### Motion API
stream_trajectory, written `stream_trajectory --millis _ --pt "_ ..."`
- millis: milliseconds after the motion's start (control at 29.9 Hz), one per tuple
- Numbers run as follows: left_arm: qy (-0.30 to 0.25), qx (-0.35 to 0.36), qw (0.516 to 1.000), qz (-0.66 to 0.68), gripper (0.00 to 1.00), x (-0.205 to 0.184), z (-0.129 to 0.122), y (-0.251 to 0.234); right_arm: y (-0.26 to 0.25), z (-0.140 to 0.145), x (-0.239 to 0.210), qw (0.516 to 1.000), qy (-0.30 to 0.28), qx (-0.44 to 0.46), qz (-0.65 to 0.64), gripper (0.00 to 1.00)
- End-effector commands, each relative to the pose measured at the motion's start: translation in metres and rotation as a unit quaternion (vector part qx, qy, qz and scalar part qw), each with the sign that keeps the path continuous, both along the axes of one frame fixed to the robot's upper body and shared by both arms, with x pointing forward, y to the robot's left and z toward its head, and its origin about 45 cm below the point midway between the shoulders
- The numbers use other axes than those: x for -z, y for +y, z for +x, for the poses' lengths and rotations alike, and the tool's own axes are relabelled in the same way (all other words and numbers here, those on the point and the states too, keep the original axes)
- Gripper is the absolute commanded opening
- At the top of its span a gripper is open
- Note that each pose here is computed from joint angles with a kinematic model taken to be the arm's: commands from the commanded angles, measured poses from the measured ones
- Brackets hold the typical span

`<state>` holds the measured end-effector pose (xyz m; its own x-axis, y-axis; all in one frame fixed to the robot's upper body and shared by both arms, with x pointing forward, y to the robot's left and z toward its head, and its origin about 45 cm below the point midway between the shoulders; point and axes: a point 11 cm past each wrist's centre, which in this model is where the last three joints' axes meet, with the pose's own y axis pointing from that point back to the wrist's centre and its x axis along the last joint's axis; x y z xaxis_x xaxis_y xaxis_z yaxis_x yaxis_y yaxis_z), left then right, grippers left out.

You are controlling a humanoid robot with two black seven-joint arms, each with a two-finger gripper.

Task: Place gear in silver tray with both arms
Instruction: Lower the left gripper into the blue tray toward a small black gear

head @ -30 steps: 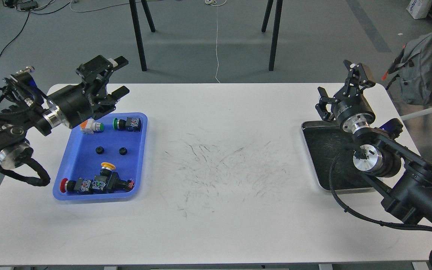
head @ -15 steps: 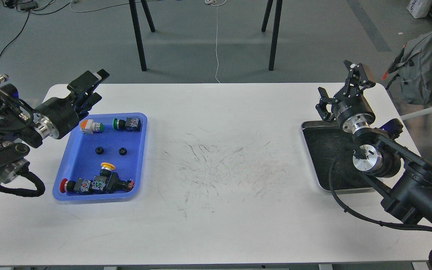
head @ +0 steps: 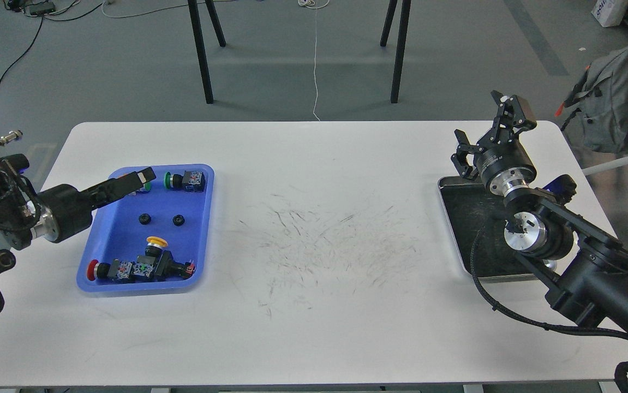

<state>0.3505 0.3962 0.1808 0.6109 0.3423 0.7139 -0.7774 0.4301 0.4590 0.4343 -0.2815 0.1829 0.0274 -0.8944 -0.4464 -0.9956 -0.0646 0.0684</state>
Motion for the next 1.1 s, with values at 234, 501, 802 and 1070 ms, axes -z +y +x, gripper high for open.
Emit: stream_trajectory --millis 234,501,802,1070 --pt "0.01 0.015 0.996 0.09 1.0 0.035 0.015 0.013 0.001 0.0 0.0 1.0 0.0 -0.002 -0.002 0.99" --pt "0.01 0.021 0.993 0.119 1.0 0.048 0.015 0.017 0.001 -0.001 0.002 1.0 0.002 -0.002 -0.004 0.99" --pt "-0.016 0.064 0.986 0.154 0.98 0.059 0.01 0.005 0.002 -0.001 0.003 1.0 0.003 -0.003 -0.005 0.99" --pt "-0.025 0.089 0.979 0.183 0.96 0.069 0.006 0.003 0.002 -0.001 0.003 1.0 0.003 -0.003 -0.006 0.99"
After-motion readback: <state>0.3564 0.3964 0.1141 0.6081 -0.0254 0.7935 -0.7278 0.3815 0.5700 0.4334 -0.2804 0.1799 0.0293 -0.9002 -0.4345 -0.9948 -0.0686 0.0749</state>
